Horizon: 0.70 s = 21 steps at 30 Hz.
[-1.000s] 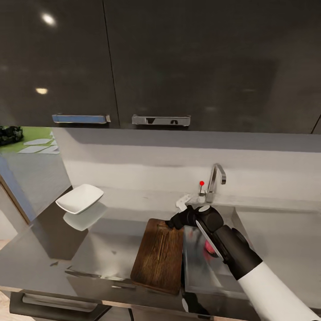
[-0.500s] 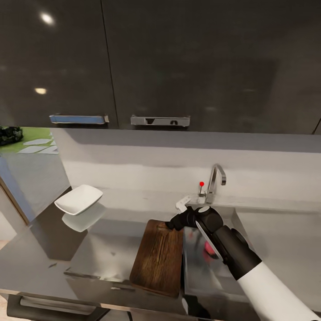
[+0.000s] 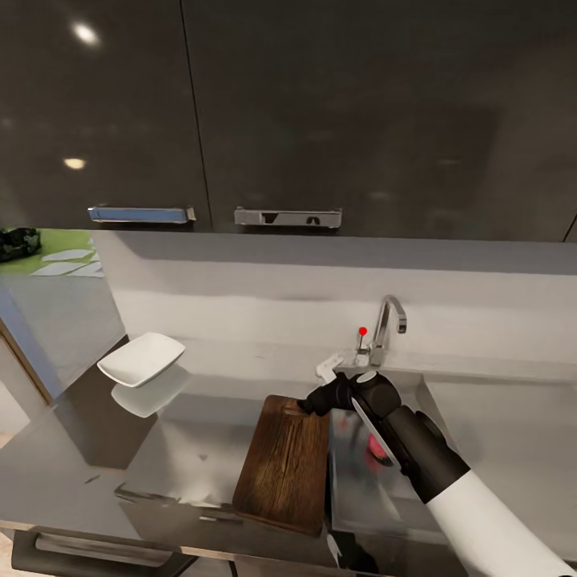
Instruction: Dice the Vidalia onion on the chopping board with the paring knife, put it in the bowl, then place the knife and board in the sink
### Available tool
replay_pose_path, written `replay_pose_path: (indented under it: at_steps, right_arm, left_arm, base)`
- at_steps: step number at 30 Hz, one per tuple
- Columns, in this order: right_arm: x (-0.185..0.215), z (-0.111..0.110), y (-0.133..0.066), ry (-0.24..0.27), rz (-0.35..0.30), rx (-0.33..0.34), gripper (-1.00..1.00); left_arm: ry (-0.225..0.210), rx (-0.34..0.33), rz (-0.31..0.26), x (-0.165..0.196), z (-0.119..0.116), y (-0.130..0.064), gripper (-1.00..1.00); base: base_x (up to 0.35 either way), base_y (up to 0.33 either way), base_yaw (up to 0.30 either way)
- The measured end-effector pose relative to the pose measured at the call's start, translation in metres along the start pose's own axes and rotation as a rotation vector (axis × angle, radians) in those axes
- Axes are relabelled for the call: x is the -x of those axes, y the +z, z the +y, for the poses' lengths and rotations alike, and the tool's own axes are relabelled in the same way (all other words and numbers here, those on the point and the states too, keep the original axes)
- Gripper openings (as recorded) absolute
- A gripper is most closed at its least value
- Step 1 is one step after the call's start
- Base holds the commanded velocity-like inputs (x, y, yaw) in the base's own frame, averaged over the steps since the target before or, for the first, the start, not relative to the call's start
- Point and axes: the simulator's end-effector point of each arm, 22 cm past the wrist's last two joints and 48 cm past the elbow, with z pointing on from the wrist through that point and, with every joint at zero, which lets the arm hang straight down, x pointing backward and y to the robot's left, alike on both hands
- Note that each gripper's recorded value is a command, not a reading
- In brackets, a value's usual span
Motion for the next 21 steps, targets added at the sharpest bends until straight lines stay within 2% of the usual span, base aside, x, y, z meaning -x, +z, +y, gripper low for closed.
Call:
replay_pose_path:
  at_steps: [8,21]
  right_arm:
    - [-0.0033,-0.0002,0.0017,0.003,0.007,0.002,1.0]
    - [-0.0058,-0.0012,0.0027,0.005,0.013,0.001,1.0]
  left_arm:
    - [0.0,0.0,0.0,0.0001,0.0,0.0,1.0]
    - [0.0,-0.001,0.001,-0.0003,-0.0012,0.0,1.0]
  base:
    - [0.024,0.0,0.0]
    - [0.134,0.0,0.0]
